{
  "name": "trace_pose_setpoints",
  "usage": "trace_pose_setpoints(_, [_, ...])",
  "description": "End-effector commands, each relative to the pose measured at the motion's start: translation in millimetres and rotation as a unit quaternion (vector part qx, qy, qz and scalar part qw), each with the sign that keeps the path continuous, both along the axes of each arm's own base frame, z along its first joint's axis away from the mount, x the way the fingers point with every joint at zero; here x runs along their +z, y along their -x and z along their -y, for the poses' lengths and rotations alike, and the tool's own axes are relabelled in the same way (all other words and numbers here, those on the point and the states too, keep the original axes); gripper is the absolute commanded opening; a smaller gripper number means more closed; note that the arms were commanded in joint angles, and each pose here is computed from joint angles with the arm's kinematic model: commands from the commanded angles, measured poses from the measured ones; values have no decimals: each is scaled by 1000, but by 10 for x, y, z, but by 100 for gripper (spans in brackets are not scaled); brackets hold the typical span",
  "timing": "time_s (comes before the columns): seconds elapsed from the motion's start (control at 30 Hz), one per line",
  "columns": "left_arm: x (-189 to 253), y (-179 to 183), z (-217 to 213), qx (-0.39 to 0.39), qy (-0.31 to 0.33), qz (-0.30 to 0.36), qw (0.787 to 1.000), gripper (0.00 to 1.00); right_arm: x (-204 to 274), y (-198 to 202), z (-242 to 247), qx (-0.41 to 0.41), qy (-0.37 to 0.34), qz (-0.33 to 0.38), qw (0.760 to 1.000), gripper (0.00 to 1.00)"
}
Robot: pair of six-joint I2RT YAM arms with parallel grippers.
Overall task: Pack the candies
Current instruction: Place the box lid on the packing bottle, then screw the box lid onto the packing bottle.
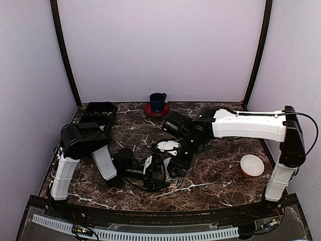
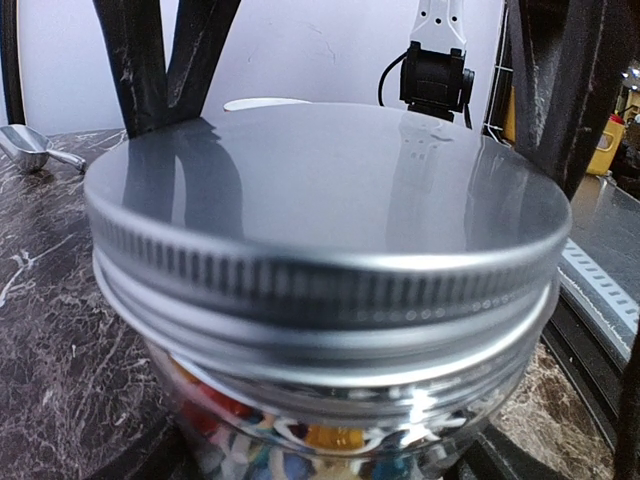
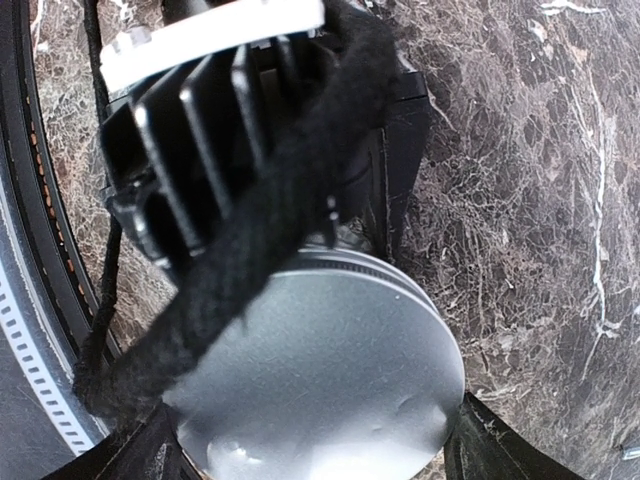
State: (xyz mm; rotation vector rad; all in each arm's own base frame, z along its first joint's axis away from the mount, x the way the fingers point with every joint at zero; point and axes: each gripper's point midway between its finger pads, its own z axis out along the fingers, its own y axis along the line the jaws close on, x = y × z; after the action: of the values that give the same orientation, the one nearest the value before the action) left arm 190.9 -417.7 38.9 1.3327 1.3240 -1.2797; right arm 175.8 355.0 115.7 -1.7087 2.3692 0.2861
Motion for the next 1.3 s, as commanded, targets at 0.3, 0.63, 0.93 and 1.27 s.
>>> trace_pose_setpoints(0.3, [-116, 18, -7, -8, -16, -31, 999, 80, -83, 179, 34, 31, 9, -24, 999, 80])
trace_pose_setpoints(0.63, [-145, -272, -39, 87, -21, -37, 995, 76, -160, -24, 116, -39, 42, 26, 998, 80])
trace_pose_setpoints(0.93, [-139, -342, -35, 121, -20, -38, 992, 76, -136, -96, 55, -111, 9, 34, 993, 81])
trace_pose_setpoints(1.27, [-200, -427, -10, 176, -45, -9, 983, 77, -50, -261, -23, -181, -10, 40, 983, 81])
